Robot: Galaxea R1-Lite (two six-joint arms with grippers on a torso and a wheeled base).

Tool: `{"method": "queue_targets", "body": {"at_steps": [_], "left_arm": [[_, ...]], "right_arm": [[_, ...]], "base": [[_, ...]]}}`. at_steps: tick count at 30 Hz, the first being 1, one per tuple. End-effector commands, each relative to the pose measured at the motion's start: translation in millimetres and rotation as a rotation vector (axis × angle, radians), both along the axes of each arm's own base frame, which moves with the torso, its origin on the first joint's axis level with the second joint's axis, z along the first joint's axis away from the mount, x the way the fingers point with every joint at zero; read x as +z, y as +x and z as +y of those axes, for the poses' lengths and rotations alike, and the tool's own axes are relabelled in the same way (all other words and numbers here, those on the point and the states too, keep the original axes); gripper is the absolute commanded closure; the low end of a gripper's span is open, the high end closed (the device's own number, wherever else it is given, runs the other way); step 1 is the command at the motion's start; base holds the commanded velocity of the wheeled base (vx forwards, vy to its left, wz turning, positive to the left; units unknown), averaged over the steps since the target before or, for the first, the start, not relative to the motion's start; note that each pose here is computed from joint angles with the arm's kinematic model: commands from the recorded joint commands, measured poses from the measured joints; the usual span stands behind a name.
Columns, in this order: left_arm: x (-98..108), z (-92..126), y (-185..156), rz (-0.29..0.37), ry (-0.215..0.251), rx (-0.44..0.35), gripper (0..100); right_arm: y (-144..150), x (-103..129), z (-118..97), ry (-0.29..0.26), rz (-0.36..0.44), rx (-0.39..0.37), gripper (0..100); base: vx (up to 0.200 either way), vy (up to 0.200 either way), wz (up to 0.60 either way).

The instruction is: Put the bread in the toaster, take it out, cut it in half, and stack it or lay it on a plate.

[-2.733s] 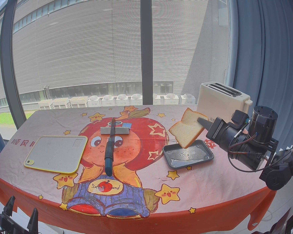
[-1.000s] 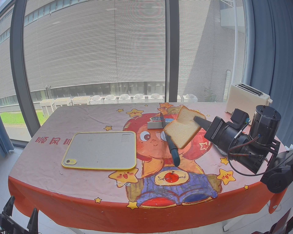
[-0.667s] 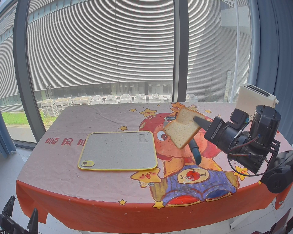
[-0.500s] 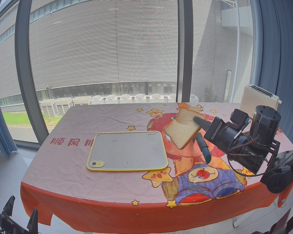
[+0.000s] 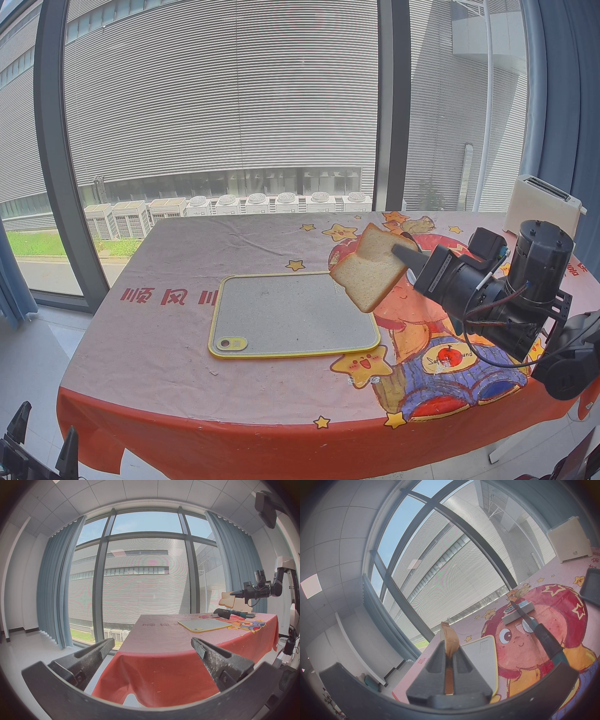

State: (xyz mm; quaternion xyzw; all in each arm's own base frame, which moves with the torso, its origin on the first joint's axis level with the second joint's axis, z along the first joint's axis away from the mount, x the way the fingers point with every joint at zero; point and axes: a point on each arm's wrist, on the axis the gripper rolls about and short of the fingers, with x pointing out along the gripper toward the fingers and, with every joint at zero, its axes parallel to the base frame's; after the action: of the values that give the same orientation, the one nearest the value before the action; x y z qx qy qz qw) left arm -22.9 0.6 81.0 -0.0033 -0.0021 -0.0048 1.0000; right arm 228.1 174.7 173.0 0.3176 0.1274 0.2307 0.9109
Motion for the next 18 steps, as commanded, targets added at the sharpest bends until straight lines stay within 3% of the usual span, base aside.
{"method": "queue_targets", "body": {"at_steps": [1,18], "left_arm": [[-5.2,0.0,0.1,0.001,0.0,0.0,0],[-5.2,0.0,0.1,0.001,0.0,0.0,0]], "right_arm": [[-0.4,-0.7,1.9,-0.001,0.001,0.006,100],[0.6,-2.1,3.3,-0.002,0.005,0.008,100]], "base": [[0.0,0.0,0.0],[0.0,0.0,0.0]]}}
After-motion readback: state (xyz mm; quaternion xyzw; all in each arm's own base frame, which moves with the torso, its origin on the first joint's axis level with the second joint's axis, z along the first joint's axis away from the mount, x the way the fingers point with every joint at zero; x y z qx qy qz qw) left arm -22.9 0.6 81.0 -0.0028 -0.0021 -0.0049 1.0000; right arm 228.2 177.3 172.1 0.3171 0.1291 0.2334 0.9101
